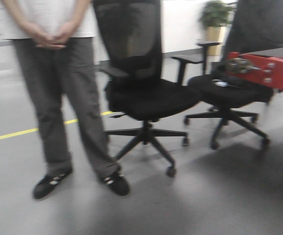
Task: Fetch blue bin and place on conveyor start
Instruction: 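Carry the bin in both grippers while driving to the red conveyor table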
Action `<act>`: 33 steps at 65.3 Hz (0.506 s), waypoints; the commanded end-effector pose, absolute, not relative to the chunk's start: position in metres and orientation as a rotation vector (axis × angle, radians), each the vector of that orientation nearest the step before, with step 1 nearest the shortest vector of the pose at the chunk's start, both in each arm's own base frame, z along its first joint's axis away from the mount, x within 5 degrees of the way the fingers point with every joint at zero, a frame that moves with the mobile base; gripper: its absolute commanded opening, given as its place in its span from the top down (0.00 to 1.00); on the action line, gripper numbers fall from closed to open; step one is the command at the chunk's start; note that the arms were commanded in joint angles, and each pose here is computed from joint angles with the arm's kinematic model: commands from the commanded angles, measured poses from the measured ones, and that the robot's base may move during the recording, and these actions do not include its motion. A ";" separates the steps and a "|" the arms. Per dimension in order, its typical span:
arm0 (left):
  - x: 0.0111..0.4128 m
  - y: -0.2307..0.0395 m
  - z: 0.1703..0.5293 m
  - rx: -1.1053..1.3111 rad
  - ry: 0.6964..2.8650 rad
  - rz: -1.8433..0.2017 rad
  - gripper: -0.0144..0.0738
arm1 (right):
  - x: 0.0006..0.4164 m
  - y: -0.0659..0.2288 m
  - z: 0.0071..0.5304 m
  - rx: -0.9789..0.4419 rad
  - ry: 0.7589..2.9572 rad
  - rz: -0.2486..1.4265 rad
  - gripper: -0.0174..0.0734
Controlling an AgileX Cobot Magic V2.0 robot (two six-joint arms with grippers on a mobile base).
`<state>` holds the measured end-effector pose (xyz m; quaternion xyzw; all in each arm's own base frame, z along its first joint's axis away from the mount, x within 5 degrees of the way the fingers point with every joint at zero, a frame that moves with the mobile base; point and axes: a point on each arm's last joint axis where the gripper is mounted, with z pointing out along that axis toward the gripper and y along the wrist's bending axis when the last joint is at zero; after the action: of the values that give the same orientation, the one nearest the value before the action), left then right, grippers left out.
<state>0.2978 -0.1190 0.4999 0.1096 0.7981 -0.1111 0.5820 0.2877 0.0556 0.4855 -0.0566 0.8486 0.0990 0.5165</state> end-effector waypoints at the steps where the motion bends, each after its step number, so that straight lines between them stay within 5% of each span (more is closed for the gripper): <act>1: 0.291 -0.126 0.511 0.238 1.805 -0.371 0.96 | 0.286 0.061 0.497 -0.154 1.941 0.285 0.98; 33: 0.291 -0.126 0.511 0.238 1.805 -0.371 0.96 | 0.286 0.061 0.497 -0.154 1.941 0.285 0.98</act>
<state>0.2978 -0.1190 0.4999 0.1096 0.7981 -0.1111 0.5820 0.2883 0.0557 0.4850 -0.0572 0.8489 0.0986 0.5162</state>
